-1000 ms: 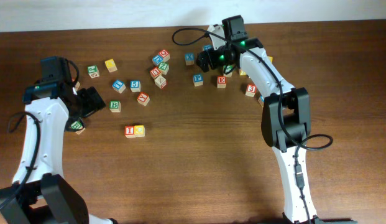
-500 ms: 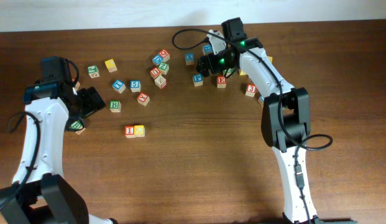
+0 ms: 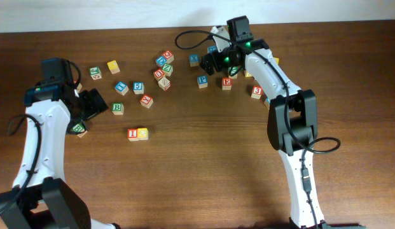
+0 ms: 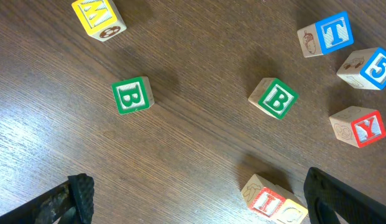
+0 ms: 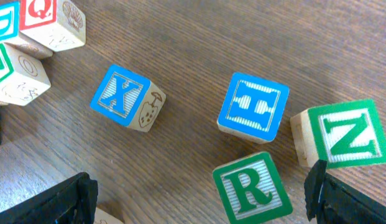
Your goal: Spell out ICRA
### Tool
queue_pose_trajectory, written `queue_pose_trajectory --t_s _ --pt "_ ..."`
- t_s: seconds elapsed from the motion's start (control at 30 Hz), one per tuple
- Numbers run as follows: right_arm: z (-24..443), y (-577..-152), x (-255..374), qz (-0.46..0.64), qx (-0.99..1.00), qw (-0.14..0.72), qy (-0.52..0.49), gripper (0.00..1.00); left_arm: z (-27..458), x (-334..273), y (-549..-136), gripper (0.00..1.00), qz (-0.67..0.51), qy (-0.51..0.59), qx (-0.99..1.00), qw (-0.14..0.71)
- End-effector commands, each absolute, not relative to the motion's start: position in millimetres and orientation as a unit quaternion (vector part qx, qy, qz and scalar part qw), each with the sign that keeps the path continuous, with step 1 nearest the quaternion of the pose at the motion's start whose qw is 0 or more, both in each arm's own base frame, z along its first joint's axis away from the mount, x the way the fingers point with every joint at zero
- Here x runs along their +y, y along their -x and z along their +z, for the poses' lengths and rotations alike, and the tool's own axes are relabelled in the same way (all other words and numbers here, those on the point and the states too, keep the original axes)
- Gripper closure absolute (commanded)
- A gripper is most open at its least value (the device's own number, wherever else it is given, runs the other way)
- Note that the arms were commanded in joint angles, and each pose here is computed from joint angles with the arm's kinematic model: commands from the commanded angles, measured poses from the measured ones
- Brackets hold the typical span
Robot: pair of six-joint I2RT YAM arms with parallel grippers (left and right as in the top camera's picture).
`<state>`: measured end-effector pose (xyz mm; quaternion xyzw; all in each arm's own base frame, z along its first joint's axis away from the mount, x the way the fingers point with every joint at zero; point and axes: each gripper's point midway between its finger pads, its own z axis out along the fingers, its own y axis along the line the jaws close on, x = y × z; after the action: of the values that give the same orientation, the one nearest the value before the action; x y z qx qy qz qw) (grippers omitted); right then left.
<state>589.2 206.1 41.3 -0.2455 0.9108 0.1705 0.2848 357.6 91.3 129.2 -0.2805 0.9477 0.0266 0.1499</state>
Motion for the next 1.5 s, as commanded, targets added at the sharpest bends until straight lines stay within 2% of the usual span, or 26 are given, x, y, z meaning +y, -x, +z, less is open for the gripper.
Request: queue_pose_trajectory --t_s 0.0,0.37,0.67,1.07,1.47 --pt "38.7 -584.1 214.2 0.168 0.911 0.276 0.256 0.02 130.8 91.4 -357.9 0.01 0.023 0.284 0.946 0.152" --pt "31.0 -563.9 217.9 0.191 0.918 0.234 0.258 0.01 130.8 91.3 -357.9 0.01 0.023 0.284 0.946 0.152" --pt "32.9 -563.9 218.8 0.193 0.917 0.235 0.259 0.01 130.8 91.4 -357.9 0.01 0.023 0.284 0.946 0.152" --pt "85.0 -599.2 192.2 0.094 0.917 0.305 0.238 0.01 130.8 91.3 -357.9 0.01 0.023 0.284 0.946 0.152" --pt "96.3 -603.8 163.3 0.013 0.929 0.303 0.213 0.03 130.8 91.4 -357.9 0.0 0.023 0.284 0.946 0.152"
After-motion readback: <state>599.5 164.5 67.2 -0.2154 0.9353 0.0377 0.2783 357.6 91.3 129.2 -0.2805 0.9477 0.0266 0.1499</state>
